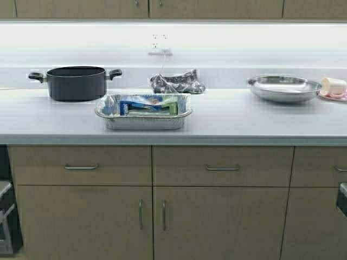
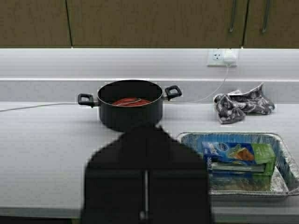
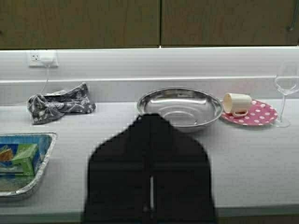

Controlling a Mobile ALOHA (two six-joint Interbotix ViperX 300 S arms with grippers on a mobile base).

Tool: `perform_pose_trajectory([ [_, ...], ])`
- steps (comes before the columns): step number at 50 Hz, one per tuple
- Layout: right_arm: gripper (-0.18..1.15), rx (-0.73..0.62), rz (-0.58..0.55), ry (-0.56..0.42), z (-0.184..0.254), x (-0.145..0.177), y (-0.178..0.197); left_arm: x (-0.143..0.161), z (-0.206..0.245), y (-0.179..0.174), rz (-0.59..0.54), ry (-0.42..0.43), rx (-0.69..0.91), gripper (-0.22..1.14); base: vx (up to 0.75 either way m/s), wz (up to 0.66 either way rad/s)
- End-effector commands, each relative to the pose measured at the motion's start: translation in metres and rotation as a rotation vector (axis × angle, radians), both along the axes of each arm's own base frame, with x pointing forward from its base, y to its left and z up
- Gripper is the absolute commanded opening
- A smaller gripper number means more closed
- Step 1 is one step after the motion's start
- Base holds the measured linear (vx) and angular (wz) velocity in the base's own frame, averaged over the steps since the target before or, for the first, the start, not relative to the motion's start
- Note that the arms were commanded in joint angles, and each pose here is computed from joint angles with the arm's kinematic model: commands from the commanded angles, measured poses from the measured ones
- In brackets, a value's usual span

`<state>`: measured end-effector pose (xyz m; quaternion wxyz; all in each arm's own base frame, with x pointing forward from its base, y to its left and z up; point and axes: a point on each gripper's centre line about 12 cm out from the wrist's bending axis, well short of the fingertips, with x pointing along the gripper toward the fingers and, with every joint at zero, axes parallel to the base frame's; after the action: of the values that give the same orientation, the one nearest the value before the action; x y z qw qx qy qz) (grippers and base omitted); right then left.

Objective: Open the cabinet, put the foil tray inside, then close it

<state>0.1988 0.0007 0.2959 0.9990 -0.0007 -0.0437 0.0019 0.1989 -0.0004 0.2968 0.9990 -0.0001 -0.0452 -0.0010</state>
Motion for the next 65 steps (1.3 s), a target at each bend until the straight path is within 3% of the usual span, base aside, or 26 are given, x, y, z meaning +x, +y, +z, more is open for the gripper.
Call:
perform_pose_trajectory([
  [1,0.04,0.008,0.007,0.023,-0.007,0.001,0.001,-0.002,-0.006,-0.004,-0.024,0.007,-0.030,-0.01,0.09,0.00],
  [5,0.09,0.009,0.020,0.034,-0.009,0.002,0.004,-0.005,-0.012,-0.004,-0.027,0.016,-0.049,0.07,0.12,0.00],
  [15,0.05,-0.010,0.060,0.067,-0.016,0.007,0.012,-0.012,-0.010,-0.004,-0.028,-0.013,-0.055,0.03,0.18,0.07],
  [37,0.05,-0.011,0.060,0.049,-0.013,0.002,0.011,0.005,-0.014,-0.005,-0.029,0.014,-0.029,0.03,0.24,0.16],
  [65,0.05,-0.011,0.060,0.044,-0.012,0.002,0.011,0.006,-0.014,-0.005,-0.030,0.010,-0.034,0.03,0.27,0.04],
])
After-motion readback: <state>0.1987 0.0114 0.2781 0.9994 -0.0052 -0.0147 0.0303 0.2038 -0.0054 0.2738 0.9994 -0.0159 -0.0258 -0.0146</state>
